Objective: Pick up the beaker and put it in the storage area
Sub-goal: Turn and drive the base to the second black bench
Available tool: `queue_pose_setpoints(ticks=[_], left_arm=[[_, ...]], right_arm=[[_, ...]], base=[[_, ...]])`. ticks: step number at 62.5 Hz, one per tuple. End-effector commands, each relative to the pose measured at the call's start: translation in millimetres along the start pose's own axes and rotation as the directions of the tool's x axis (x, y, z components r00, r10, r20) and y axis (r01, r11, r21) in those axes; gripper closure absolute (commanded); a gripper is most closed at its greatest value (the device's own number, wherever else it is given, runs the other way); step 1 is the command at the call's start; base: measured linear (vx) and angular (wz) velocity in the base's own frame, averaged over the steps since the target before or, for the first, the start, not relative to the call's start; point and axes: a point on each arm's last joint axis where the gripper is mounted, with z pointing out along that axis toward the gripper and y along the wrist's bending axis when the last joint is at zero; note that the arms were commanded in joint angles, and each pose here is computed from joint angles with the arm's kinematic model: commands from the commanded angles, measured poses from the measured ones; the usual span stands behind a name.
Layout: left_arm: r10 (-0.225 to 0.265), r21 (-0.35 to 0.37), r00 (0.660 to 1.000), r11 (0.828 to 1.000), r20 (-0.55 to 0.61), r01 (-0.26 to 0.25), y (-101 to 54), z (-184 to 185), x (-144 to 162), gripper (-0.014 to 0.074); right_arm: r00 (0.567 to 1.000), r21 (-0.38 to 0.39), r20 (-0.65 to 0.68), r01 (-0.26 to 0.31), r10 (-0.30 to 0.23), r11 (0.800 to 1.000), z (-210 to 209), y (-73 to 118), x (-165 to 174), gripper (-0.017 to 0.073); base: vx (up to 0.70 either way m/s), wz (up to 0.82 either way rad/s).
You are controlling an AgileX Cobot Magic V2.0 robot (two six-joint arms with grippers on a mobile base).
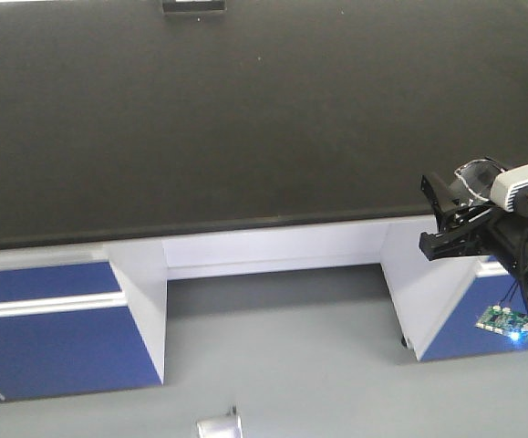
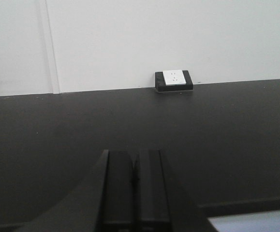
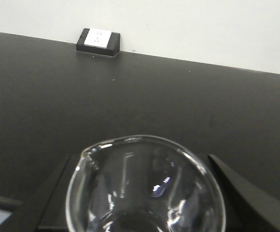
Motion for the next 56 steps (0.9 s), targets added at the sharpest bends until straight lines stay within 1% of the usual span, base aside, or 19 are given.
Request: queue_pose_setpoints(ticks=[1,25,56], left_arm=[[-0.010,0.010,0.993,1.000,0.120,0.009,-0.6,-2.6,-15.6,0.0600],[-0.010,0.010,0.993,1.000,0.120,0.009,-0.6,-2.6,-15.6,0.0600],[-0.010,0.010,0.993,1.000,0.120,0.009,-0.6,-2.6,-15.6,0.0600]], right_arm=[[0.991,0.000,0.136,0.009,-0.009,1.000,-0.2,-0.5,-19.0,0.0492],[0.991,0.000,0.136,0.009,-0.009,1.000,-0.2,-0.5,-19.0,0.0492],[0.991,0.000,0.134,0.009,-0.009,1.000,-0.2,-0.5,-18.8,0.0492]], base=[[0.32,0.04],[0.26,0.06],[0.14,0.06]])
